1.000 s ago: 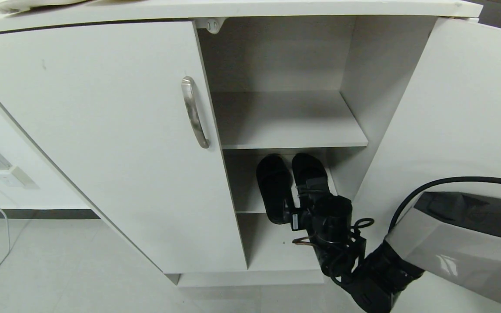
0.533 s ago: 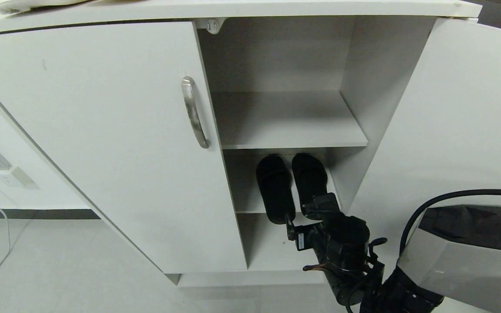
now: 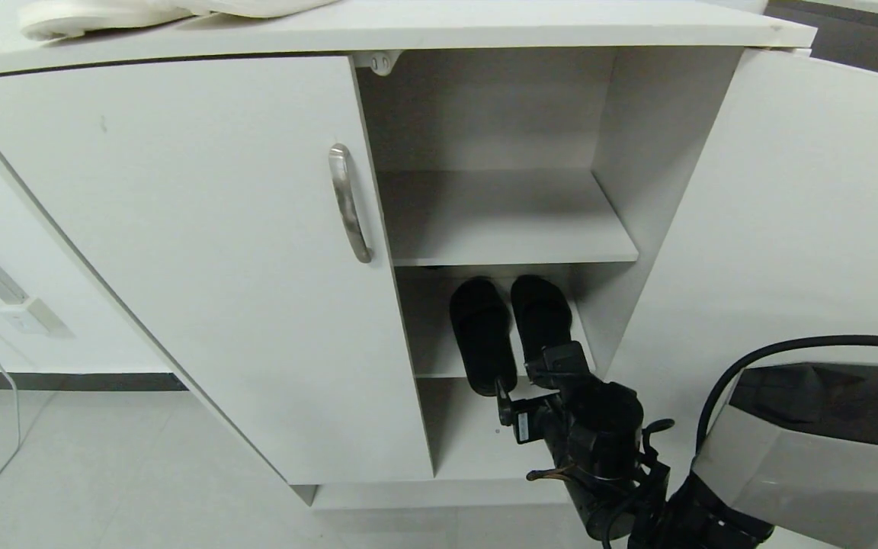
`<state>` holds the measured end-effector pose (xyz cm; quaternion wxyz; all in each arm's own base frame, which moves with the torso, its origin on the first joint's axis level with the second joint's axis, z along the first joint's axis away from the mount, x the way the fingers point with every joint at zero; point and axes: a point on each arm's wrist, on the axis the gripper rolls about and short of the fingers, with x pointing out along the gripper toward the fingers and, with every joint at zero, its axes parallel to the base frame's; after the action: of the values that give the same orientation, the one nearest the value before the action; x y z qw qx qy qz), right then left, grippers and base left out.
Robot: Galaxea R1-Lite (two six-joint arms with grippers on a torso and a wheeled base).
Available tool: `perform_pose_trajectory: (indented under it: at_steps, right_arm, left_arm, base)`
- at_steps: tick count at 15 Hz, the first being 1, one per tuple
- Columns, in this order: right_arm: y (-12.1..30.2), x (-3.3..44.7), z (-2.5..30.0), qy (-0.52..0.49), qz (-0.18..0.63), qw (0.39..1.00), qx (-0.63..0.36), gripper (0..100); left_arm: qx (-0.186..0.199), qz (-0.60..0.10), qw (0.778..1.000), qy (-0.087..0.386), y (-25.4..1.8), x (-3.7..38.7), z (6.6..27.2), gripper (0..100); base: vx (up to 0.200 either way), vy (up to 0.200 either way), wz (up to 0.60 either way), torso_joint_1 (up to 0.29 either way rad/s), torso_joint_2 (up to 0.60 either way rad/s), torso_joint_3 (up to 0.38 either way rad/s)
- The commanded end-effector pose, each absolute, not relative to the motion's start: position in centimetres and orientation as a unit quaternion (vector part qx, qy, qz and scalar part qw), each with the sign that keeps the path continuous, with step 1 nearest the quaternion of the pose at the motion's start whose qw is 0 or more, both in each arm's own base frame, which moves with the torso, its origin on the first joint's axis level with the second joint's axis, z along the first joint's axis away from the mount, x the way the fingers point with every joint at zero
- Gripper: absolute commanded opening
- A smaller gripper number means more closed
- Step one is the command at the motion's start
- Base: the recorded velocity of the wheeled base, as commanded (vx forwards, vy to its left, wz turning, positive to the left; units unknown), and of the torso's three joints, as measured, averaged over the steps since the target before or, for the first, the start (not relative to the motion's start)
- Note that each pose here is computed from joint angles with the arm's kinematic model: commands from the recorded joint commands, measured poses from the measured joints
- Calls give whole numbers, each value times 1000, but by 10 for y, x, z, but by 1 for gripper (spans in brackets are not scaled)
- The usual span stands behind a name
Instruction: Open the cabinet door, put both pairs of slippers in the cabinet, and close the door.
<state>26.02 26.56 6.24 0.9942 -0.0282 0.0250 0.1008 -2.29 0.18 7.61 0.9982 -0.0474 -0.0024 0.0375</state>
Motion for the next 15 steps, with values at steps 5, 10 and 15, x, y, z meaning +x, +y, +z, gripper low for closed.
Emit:
perform_pose_trajectory:
  at_steps: [5, 10, 15]
  right_arm:
    - [265, 261, 60, 27, 100, 994, -30, 100]
    - [266, 261, 54, 33, 111, 993, -35, 100]
    - [253, 238, 54, 39, 221, 974, -34, 100]
  left_arm:
    - [-48, 37, 998, -3, 2, -23, 77, 0]
    - [-48, 38, 998, -2, 2, -23, 76, 0]
    - [-46, 38, 998, -2, 2, -23, 76, 0]
  base:
    - [0, 0, 0, 2, 1, 197]
    - [0, 0, 0, 3, 3, 201]
    - [0, 0, 0, -2, 1, 51]
